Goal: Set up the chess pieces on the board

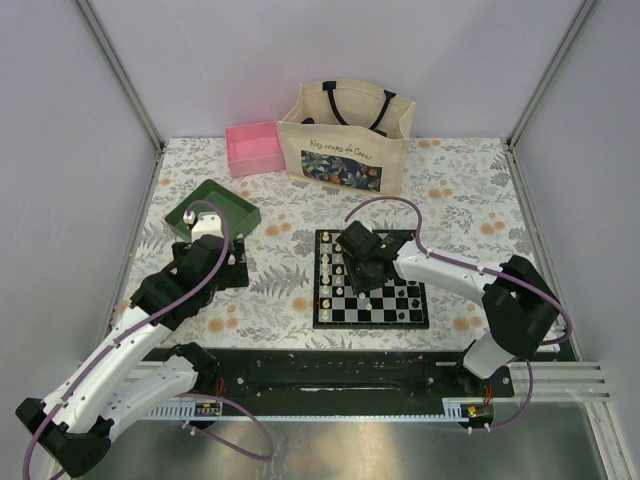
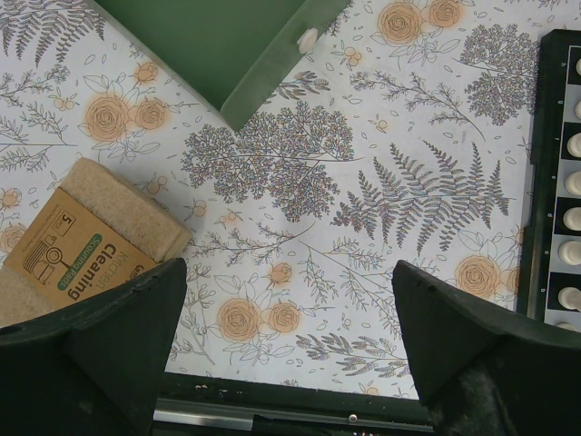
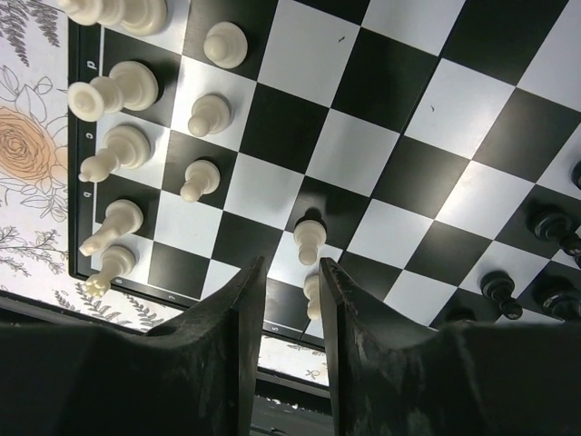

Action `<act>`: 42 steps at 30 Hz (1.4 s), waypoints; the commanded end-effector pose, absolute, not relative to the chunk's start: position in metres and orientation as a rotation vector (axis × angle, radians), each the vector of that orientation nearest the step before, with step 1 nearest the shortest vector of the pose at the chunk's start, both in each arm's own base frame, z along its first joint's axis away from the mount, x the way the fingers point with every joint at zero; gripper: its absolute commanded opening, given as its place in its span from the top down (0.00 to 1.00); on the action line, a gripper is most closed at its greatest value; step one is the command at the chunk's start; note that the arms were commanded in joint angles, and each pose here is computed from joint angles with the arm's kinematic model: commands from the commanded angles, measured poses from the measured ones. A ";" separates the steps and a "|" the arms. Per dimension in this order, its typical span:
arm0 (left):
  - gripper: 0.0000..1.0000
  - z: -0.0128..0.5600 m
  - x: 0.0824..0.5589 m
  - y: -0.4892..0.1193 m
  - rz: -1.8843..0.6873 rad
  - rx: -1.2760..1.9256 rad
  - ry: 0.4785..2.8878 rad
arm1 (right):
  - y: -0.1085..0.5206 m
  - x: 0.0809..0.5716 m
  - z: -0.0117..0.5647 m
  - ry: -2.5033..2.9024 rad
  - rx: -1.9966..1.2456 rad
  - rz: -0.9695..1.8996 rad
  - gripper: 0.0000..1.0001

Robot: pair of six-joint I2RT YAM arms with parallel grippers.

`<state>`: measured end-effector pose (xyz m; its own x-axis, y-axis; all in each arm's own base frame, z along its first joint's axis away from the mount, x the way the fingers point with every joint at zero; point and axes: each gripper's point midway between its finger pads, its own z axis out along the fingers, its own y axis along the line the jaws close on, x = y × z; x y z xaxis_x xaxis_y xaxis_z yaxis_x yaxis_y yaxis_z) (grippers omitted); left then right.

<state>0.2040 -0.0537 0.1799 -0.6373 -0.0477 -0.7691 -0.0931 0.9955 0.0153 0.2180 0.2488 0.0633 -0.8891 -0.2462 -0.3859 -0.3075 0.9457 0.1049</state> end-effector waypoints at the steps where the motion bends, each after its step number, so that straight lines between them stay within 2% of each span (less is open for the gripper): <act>1: 0.01 0.194 0.210 -0.055 0.034 -0.131 2.209 | 0.247 0.218 0.056 2.740 -0.385 0.212 0.61; 9: 0.01 0.193 0.210 -0.055 0.037 -0.131 2.216 | 0.247 0.217 0.048 2.758 -0.395 0.204 0.66; 18: 0.01 0.194 0.210 -0.056 0.034 -0.129 2.212 | 0.250 0.218 0.050 2.754 -0.407 0.220 0.80; 42: 0.01 0.195 0.210 -0.055 0.031 -0.132 2.210 | 0.308 0.204 0.070 2.719 -0.460 0.415 0.81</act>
